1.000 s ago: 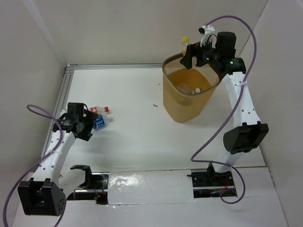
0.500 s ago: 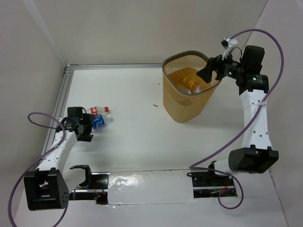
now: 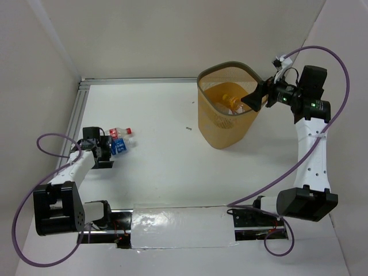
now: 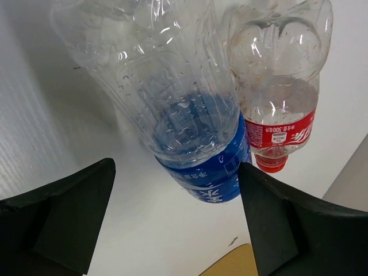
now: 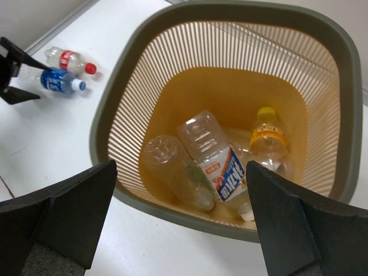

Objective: Put the plastic bottles in the bin

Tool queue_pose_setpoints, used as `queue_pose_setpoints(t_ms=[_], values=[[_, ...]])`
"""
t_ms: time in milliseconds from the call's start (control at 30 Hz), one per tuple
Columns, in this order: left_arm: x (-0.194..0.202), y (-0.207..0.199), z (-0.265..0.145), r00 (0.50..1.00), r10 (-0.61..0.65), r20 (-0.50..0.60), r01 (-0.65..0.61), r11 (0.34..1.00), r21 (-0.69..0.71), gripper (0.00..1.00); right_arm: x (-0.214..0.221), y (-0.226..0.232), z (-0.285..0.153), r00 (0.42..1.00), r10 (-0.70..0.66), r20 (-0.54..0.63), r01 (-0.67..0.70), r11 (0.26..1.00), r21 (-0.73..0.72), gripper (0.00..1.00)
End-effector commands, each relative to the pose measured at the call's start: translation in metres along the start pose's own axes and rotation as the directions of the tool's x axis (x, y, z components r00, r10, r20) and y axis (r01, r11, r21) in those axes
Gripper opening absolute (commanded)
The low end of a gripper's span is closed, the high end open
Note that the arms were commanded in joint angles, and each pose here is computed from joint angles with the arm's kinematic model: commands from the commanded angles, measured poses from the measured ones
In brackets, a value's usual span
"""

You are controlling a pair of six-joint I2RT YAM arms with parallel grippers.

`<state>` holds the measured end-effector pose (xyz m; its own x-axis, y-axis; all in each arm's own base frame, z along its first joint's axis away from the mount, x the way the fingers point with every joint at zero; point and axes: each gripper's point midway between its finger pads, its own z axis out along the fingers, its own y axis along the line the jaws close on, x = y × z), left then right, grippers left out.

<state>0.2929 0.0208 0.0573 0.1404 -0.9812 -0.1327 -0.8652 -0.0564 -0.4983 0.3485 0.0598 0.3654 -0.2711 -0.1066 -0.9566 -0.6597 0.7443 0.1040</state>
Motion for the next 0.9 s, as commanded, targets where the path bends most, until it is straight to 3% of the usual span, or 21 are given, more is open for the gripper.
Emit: queue_pose_setpoints(t_ms=[0, 467, 667, 867], values=[[-0.006, 0.001, 0.008, 0.999, -0.029, 0.027, 0.029, 1.0, -0.009, 1.0, -0.008, 0.021, -0.011, 0.998, -0.045, 0.038, 0.047, 0.998, -0.047, 1.0], [-0.006, -0.028, 0.023, 0.996, -0.085, 0.012, 0.085, 0.996, -0.016, 1.0, -0.003, 0.029, -0.012, 0.999, -0.019, 0.037, 0.022, 0.997, -0.068, 1.0], [0.005, -0.014, 0.028, 0.999, -0.042, 0.004, 0.042, 0.998, -0.05, 0.85, -0.005, 0.031, -0.014, 0.999, -0.027, 0.043, 0.029, 0.997, -0.067, 1.0], [0.021, 0.01, 0.024, 0.999, 0.025, -0.023, -0.027, 0.997, -0.074, 0.58, -0.01, 0.04, -0.016, 0.997, -0.04, 0.066, 0.047, 0.993, -0.108, 1.0]])
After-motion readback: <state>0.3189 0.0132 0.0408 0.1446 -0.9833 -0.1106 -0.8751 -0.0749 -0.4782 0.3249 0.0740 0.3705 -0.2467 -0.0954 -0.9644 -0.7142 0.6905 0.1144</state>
